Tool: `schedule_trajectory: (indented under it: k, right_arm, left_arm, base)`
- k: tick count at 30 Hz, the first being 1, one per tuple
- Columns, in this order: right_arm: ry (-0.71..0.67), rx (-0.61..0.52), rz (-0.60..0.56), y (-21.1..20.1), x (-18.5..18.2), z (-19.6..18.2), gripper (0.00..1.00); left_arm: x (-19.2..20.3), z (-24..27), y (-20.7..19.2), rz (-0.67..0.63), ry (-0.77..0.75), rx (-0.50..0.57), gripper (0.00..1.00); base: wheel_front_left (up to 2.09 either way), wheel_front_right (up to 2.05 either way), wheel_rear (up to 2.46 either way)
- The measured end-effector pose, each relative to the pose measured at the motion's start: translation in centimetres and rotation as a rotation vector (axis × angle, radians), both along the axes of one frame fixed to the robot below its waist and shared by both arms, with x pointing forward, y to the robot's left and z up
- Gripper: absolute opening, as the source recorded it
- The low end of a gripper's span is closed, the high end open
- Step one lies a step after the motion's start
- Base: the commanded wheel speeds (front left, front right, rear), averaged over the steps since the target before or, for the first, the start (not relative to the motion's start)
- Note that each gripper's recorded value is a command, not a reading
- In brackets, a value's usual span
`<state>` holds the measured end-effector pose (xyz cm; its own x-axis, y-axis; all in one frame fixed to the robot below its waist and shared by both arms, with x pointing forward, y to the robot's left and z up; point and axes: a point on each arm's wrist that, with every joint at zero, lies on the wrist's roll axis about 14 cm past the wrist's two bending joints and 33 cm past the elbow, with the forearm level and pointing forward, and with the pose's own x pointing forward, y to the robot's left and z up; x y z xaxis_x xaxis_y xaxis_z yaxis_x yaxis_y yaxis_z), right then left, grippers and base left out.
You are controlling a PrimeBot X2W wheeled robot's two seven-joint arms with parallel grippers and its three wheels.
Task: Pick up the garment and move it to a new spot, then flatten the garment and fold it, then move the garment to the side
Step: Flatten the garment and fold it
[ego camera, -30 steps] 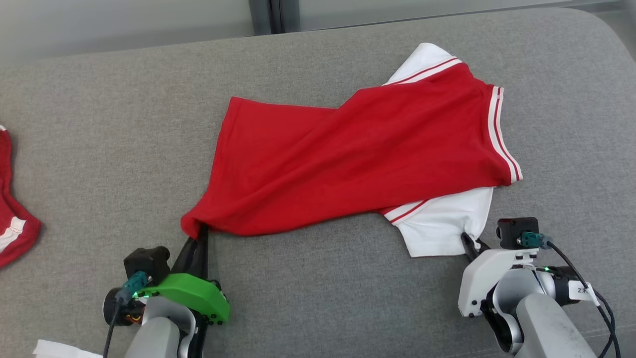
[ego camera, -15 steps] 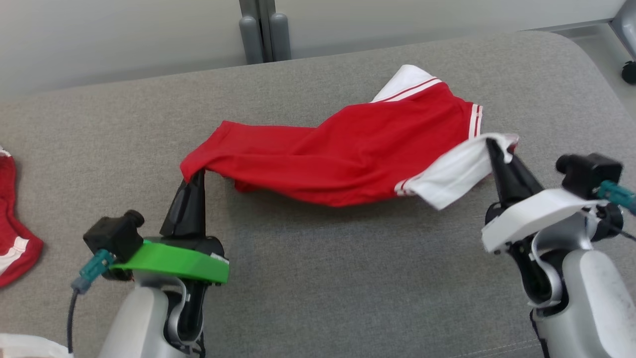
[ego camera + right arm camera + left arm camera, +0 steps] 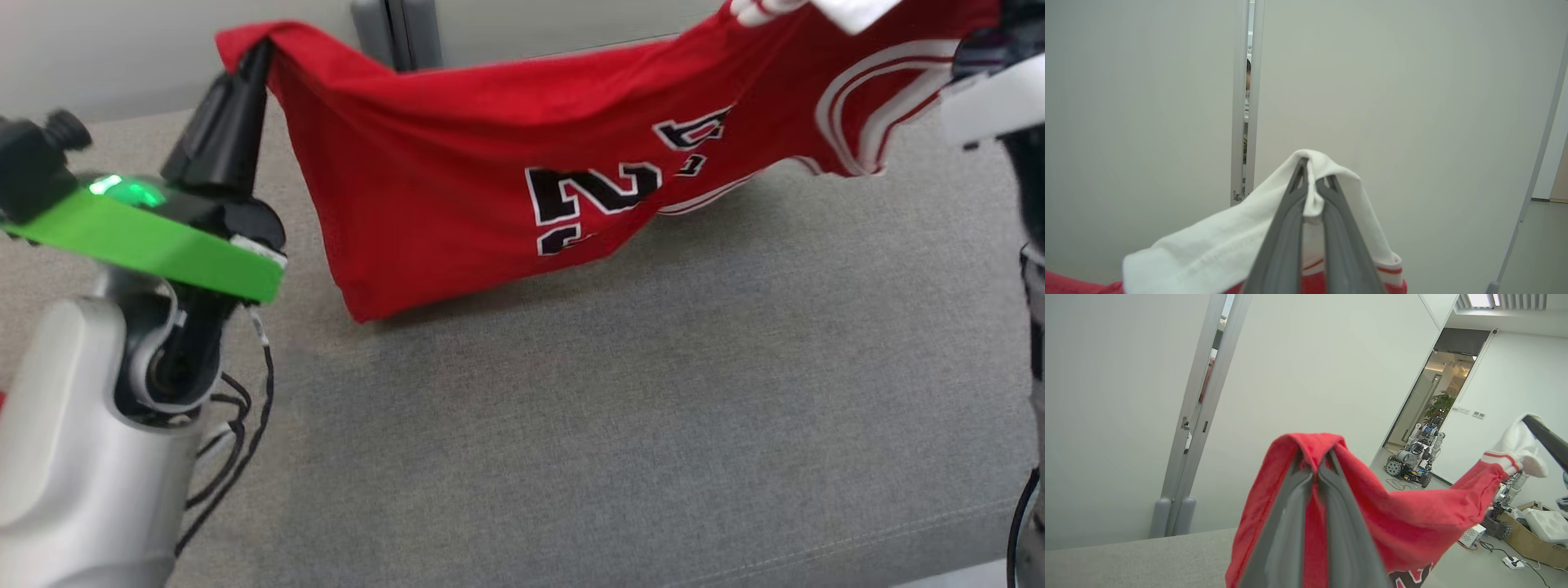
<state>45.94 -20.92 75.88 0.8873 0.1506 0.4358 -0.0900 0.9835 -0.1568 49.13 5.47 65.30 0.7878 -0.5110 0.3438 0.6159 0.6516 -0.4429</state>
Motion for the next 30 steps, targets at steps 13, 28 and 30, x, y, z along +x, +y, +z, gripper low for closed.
schedule_trajectory:
  k: [13,28,30]
  right_arm:
    - [0.346,-0.07,-0.066,-2.3,12.7,-9.2,0.0]
    - [-0.271,-0.107,-0.056,-0.3,17.6,3.8,0.0]
    - [-0.346,-0.113,-0.047,0.1,16.6,6.1,0.0]
  left_arm:
    - [9.6,-2.1,-1.8,-0.012,0.07,0.082,0.0]
    - [18.3,4.0,1.3,0.206,-0.257,-0.129,0.0]
    - [17.7,5.6,1.7,0.204,-0.309,-0.165,0.0]
  base:
    - [0.0,0.0,0.0]
    - [0.0,0.0,0.0]
    - [0.0,0.0,0.0]
